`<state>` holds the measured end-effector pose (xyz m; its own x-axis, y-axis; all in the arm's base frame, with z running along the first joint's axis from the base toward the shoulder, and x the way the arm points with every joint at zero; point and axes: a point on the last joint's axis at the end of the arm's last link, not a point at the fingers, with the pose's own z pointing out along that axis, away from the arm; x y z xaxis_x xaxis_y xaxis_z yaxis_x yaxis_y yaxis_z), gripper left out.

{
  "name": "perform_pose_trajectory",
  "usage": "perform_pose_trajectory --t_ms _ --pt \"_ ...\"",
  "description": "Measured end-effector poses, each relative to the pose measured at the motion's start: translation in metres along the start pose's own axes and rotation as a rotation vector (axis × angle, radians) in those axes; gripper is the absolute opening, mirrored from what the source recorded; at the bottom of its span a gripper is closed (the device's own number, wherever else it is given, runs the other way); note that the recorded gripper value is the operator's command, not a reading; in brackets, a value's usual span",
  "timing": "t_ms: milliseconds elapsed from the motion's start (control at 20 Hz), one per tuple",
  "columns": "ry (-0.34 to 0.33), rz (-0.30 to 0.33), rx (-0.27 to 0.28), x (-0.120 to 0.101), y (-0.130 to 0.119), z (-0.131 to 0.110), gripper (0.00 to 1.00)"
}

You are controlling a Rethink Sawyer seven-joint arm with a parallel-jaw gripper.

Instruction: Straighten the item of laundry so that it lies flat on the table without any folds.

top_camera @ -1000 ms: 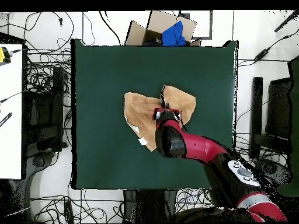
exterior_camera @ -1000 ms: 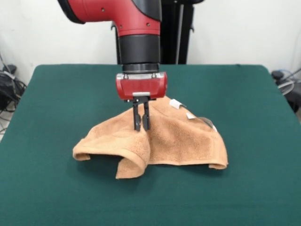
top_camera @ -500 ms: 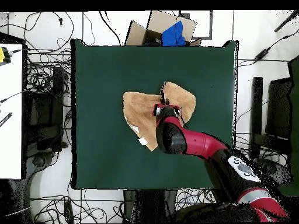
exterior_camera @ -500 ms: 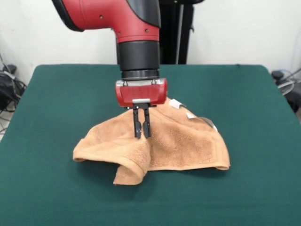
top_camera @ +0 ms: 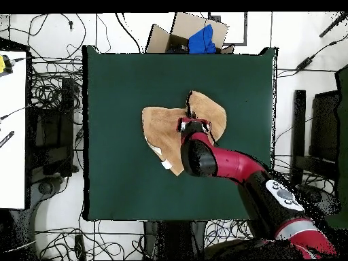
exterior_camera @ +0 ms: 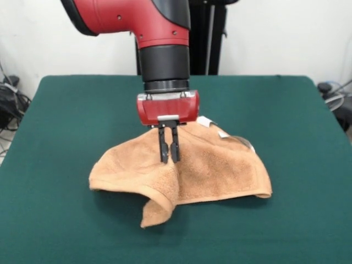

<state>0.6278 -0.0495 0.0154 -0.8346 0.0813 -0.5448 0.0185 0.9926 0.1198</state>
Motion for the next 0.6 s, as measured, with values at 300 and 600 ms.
perform_pose_trajectory --t_ms 300,600 --pt "0.009 0.014 -0.028 -0.016 0.001 0.005 0.00" --pt "0.003 0.025 -0.038 -0.018 -0.003 0.016 0.00"
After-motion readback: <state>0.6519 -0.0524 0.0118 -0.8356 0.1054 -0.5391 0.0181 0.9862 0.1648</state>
